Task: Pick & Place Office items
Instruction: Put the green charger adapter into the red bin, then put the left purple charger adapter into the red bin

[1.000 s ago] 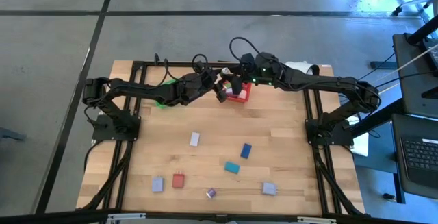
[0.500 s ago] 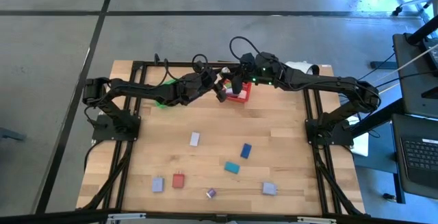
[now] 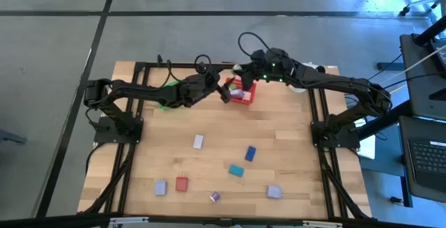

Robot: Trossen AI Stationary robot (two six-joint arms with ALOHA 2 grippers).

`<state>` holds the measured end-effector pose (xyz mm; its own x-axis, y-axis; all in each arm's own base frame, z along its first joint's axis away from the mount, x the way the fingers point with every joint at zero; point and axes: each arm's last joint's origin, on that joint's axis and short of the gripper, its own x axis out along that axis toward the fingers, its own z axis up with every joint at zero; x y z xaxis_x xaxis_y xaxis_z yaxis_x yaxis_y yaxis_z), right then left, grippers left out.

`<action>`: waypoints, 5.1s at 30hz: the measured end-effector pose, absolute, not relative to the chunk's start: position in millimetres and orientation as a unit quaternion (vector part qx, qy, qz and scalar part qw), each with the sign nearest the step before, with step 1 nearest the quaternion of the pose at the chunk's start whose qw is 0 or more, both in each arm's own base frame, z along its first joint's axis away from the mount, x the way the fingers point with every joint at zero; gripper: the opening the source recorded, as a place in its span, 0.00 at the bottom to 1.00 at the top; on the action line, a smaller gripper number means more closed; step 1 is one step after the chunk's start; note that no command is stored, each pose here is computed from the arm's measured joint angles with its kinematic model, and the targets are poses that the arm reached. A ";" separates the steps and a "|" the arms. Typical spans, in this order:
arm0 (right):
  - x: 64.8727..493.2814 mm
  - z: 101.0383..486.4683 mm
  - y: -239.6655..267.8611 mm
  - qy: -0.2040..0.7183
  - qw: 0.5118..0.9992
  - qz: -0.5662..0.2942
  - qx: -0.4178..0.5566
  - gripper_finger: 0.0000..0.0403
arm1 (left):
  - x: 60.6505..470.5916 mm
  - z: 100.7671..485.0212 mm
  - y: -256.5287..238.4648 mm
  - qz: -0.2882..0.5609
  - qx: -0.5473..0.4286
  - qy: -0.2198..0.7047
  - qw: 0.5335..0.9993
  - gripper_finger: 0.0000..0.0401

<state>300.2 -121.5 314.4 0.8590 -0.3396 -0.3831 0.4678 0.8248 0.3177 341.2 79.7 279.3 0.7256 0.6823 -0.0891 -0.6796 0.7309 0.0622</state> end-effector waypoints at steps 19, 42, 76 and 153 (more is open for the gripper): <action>309.2 224.1 -146.1 0.391 0.846 -0.299 0.204 0.33 | 320.3 309.6 71.0 0.361 -0.065 0.001 0.930 0.74; 322.2 172.5 -152.8 0.457 0.805 -0.305 0.226 0.59 | 245.3 362.7 34.0 0.314 -0.127 0.010 0.941 0.74; 286.9 277.3 -100.4 0.354 0.870 -0.270 0.213 0.80 | 154.7 199.0 -128.6 0.302 -0.586 0.515 0.548 0.73; 307.9 288.1 -69.4 0.310 0.926 -0.086 0.199 0.80 | 254.2 289.1 1.7 0.190 -0.211 0.055 0.957 0.51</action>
